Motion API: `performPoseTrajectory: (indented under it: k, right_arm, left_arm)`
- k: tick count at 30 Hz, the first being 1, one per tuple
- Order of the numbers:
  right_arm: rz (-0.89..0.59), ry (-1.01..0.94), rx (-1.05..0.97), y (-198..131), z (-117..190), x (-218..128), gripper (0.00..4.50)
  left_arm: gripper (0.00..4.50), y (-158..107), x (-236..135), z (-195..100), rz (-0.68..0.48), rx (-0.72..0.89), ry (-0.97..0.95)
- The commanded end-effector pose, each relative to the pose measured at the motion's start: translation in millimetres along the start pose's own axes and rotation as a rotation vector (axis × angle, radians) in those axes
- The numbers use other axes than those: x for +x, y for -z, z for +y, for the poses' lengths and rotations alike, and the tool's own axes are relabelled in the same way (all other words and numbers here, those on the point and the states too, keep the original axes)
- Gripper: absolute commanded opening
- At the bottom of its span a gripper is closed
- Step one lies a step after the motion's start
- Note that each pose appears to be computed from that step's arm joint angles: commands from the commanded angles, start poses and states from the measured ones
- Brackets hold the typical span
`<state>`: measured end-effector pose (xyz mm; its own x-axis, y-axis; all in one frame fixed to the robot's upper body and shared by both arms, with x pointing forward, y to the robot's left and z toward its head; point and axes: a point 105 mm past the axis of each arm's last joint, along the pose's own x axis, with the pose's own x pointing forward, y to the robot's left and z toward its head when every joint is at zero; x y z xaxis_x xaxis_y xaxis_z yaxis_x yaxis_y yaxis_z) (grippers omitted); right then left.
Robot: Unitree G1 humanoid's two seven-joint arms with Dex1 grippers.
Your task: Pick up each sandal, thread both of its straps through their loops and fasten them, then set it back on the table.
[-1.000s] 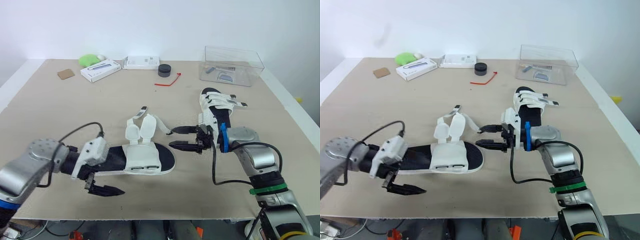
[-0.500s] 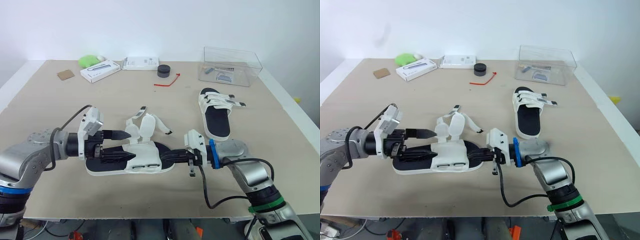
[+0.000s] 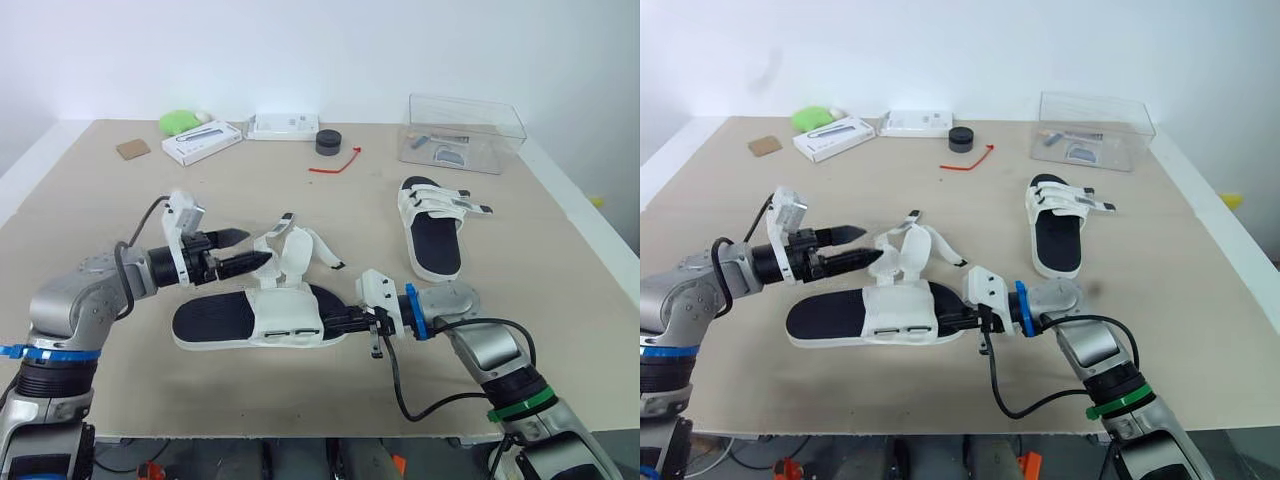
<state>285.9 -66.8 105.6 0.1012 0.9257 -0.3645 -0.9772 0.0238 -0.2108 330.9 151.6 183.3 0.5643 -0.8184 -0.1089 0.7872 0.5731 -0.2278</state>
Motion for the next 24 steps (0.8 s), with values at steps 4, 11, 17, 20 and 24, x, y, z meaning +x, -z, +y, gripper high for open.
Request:
performPoseTrajectory:
  k: [4,11,17,20,24]
  right_arm:
    - [0.006,0.009,-0.043,-5,-7,-1,0.08]
    - [-0.008,0.007,-0.057,-10,-9,2,0.08]
    - [-0.010,0.007,-0.066,-11,-9,2,0.08]
    - [-0.010,0.010,-0.068,-12,-9,2,0.08]
    - [-0.009,0.019,-0.072,-12,-9,1,0.08]
  left_arm:
    - [4.50,14,-2,18,0.084,-0.252,-0.075]
    - [4.50,24,12,19,0.107,-0.406,-0.039]
    - [4.50,17,33,32,0.032,-0.513,-0.023]
    - [4.50,8,42,40,-0.017,-0.556,-0.013]
    - [4.50,-2,53,49,-0.050,-0.570,-0.008]
